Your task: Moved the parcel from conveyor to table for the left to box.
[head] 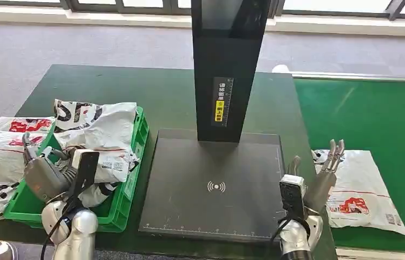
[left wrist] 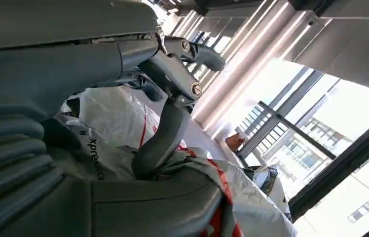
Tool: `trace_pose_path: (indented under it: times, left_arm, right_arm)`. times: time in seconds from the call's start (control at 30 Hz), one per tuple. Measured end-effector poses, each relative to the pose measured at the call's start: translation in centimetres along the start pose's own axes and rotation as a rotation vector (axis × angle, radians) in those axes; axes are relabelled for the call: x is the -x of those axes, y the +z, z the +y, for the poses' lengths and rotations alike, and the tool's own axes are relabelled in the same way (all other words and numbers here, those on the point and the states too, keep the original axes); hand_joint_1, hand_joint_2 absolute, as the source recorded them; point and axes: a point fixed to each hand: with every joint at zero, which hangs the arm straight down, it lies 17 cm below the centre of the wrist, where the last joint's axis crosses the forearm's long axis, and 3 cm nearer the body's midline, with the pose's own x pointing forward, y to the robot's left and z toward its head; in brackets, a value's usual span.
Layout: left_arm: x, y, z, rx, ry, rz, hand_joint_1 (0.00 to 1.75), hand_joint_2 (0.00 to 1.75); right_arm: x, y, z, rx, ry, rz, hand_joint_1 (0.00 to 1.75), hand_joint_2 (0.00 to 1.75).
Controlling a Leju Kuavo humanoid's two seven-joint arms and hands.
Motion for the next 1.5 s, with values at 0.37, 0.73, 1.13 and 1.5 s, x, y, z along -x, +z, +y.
trace_pose_path:
  times: [0.37, 0.73, 1.13, 1.5]
  left_arm:
    - [-0.1, -0.9, 3.1, -0.099, 0.077, -0.036, 0.00, 0.00]
    - [0.2, -1.5, 6.9, -0.218, 0.128, -0.078, 0.00, 0.00]
    - [0.7, -1.5, 8.6, -0.266, 0.130, -0.088, 0.00, 1.75]
    - [0.7, -1.5, 8.6, -0.266, 0.131, -0.085, 0.00, 1.75]
  right_arm:
    - [0.5, 0.3, 0.1, -0.003, -0.006, 0.020, 0.00, 1.75]
    - [0.8, 0.5, 0.3, -0.011, -0.004, 0.026, 0.00, 1.75]
    - [0.9, 0.7, 0.5, -0.016, -0.002, 0.030, 0.00, 1.75]
    - [1.0, 0.8, 0.5, -0.017, -0.001, 0.033, 0.00, 1.75]
